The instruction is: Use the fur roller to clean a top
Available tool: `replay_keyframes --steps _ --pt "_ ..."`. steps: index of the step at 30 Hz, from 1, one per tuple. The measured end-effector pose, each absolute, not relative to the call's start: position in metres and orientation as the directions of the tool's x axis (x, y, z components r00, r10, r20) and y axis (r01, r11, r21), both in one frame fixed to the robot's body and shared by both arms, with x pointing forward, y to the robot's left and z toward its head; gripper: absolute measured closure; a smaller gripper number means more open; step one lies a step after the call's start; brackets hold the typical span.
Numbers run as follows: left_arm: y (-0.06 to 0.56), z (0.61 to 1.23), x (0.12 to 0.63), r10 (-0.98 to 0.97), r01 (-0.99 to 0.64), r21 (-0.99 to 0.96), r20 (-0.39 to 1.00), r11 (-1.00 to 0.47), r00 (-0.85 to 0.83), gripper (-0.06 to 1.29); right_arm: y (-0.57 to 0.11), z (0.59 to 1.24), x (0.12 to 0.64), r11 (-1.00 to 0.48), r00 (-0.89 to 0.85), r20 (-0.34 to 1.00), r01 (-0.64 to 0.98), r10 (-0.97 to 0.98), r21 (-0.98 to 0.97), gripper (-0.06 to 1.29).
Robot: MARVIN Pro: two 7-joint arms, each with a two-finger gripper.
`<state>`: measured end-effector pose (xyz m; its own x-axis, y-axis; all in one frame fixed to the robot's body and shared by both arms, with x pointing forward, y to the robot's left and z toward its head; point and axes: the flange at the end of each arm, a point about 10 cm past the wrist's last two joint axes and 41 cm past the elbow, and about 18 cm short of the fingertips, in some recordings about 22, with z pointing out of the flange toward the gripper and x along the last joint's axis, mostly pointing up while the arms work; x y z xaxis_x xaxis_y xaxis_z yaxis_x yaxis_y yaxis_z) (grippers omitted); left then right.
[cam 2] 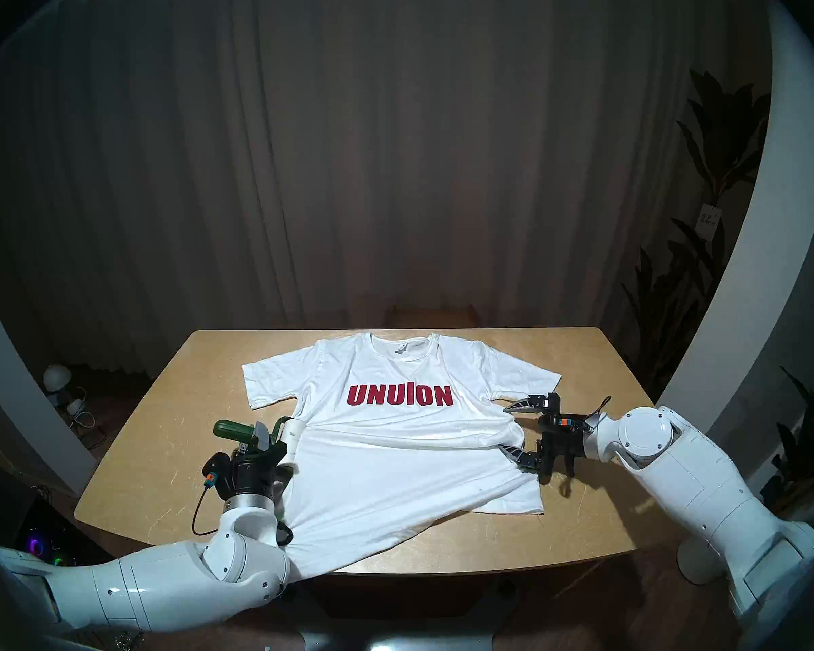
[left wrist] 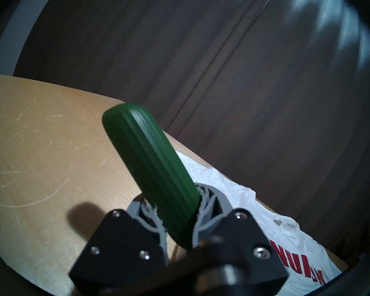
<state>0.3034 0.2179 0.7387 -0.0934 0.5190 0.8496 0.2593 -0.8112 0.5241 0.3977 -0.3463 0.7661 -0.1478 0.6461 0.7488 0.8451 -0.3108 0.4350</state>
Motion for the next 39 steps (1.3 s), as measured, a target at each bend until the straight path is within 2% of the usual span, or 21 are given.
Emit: replay_keyframes --steps 20,39 --pt "0.252 0.767 0.295 0.496 0.265 0.505 0.862 -0.822 -0.104 1.14 -0.348 0.763 0.398 -0.342 -0.135 0.772 0.840 0.622 0.422 0.13" --pt "0.283 0.784 0.294 0.448 0.324 0.428 0.894 -0.844 -0.016 1.16 -0.351 0.759 0.397 -0.378 -0.120 0.796 0.831 0.594 0.408 0.13"
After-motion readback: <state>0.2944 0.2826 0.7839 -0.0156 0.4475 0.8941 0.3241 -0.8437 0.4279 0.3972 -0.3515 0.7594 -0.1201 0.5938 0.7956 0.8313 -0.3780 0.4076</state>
